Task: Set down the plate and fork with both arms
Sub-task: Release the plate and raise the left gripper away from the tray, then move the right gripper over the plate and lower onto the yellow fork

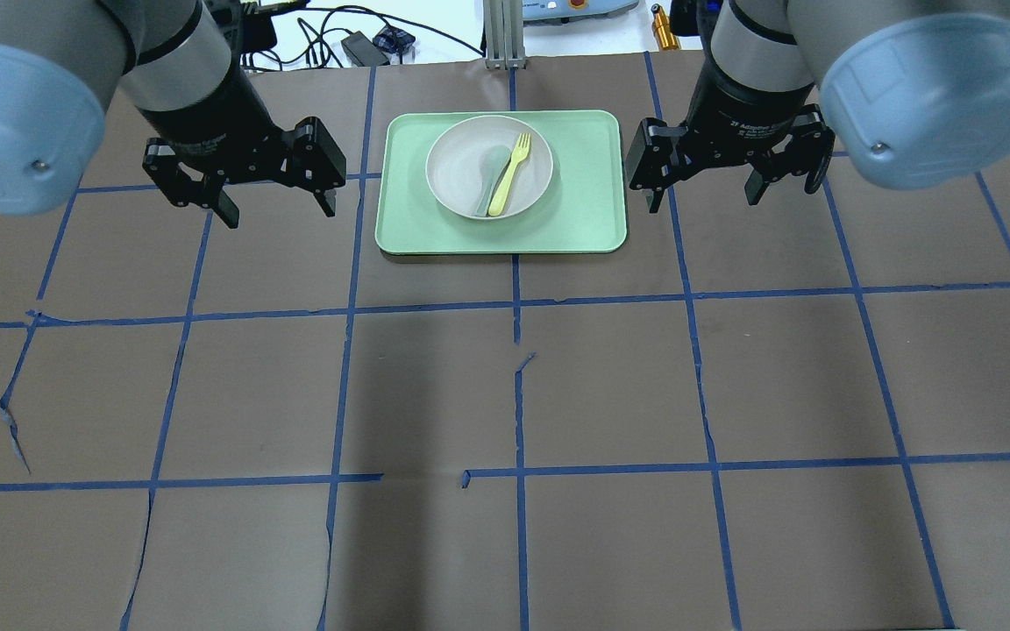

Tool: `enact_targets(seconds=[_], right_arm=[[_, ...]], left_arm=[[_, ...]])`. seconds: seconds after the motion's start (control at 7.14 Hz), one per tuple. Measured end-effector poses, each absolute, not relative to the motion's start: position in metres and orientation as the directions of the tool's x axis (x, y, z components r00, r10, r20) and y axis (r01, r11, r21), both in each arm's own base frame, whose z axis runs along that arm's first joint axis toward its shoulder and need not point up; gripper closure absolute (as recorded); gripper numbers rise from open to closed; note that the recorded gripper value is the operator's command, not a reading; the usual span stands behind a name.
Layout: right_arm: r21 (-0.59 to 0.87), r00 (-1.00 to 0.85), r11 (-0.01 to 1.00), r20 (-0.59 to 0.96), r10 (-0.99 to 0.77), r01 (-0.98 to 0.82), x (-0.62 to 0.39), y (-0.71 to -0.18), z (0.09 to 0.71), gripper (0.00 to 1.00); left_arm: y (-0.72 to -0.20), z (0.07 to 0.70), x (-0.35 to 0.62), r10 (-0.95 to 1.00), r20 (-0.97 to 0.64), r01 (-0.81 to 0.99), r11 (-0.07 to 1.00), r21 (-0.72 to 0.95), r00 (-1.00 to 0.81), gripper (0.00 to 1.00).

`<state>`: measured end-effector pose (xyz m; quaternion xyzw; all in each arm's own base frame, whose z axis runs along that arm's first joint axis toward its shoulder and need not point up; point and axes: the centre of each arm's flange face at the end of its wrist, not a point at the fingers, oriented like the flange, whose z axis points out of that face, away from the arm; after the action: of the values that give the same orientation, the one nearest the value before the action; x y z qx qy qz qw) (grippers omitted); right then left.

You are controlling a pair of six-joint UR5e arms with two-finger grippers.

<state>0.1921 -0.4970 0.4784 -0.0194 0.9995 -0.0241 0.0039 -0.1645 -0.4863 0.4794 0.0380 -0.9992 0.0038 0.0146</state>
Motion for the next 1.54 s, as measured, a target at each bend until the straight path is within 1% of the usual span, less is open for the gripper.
enact_targets(seconds=[0.28,0.56,0.84,0.98,1.12,1.4,1.54], right_arm=[[-0.129,-1.000,0.991,-0.021,-0.018,-0.015,0.216,-0.536,0.466,0.00],[-0.166,-0.999,0.986,-0.044,-0.005,0.002,0.270,-0.610,0.441,0.00],[-0.198,-0.997,0.980,-0.070,0.024,0.037,0.321,-0.681,0.387,0.00],[-0.198,-0.992,0.975,-0.090,0.084,0.101,0.336,-0.703,0.348,0.01],[-0.181,-0.981,0.967,-0.109,0.161,0.179,0.348,-0.714,0.309,0.22],[-0.136,-0.963,0.957,-0.115,0.244,0.258,0.360,-0.723,0.252,0.30],[-0.119,-0.961,0.956,-0.108,0.255,0.267,0.362,-0.724,0.235,0.30]], left_arm=[[-0.475,0.472,-0.165,-0.079,0.027,-0.079,0.997,0.005,-0.996,0.00],[-0.472,0.471,-0.165,-0.079,0.027,-0.079,0.997,0.006,-0.997,0.00],[-0.472,0.473,-0.165,-0.079,0.027,-0.079,0.997,0.001,-0.997,0.00],[-0.472,0.473,-0.165,-0.079,0.028,-0.079,0.997,-0.001,-0.996,0.00],[-0.473,0.473,-0.165,-0.079,0.029,-0.079,0.997,-0.002,-0.996,0.00],[-0.474,0.472,-0.165,-0.079,0.029,-0.079,0.997,-0.001,-0.996,0.00],[-0.474,0.472,-0.166,-0.079,0.029,-0.079,0.997,0.000,-0.996,0.00]])
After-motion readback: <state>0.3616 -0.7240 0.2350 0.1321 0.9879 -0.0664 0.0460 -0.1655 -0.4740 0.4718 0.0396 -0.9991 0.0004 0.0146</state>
